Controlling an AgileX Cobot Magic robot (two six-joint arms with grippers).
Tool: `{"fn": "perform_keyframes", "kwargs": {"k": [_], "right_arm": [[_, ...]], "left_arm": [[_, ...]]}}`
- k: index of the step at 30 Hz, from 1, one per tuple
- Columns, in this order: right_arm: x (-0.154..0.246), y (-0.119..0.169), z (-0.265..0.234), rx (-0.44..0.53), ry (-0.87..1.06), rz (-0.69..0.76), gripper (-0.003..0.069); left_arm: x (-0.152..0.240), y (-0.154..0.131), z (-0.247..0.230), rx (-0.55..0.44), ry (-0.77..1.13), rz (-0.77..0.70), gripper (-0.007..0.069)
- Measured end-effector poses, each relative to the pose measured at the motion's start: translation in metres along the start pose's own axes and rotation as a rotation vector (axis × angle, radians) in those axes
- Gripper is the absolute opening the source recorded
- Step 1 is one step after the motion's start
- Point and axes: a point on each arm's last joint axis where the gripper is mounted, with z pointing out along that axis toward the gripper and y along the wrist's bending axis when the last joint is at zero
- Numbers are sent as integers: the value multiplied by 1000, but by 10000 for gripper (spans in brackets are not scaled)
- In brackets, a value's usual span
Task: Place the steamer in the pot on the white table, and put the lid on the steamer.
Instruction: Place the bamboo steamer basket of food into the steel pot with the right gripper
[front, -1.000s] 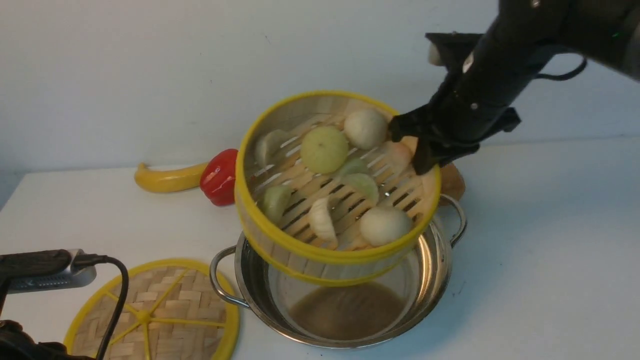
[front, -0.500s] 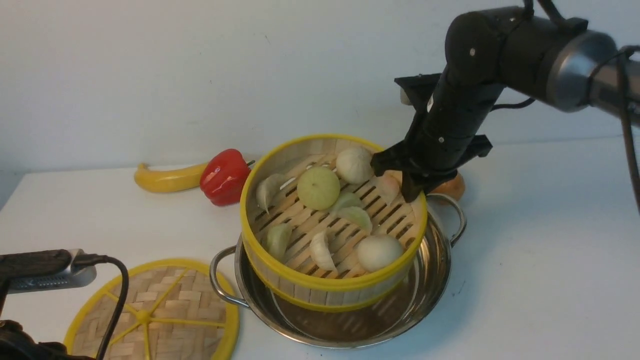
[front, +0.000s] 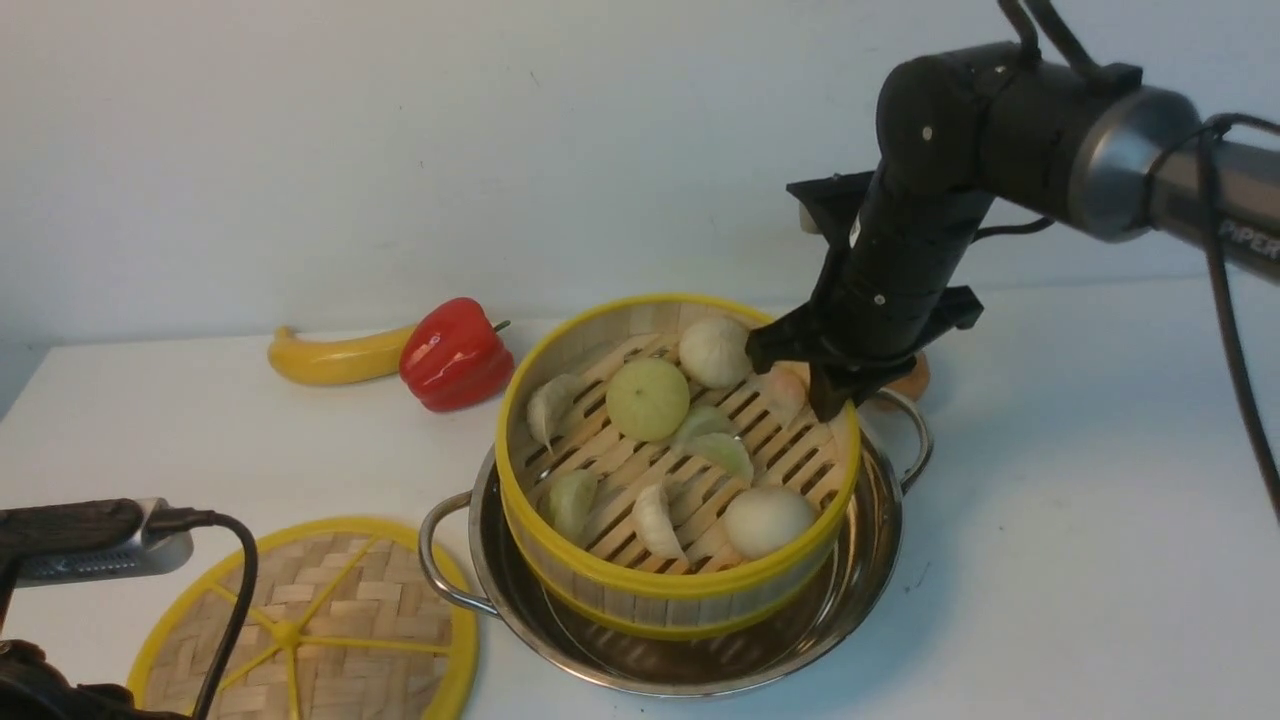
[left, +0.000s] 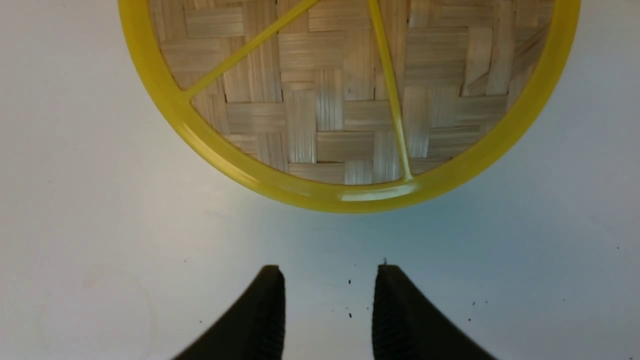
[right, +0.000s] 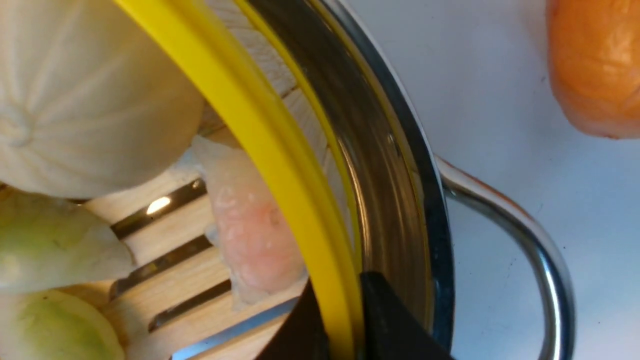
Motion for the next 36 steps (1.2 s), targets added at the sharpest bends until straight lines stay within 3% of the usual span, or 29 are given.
{"fn": "perform_keyframes", "kwargs": {"k": [36], "right_arm": [[-1,-3,33,5,62,11,59]], "left_arm": [[0,0,0,1,-2,-2,241]]}}
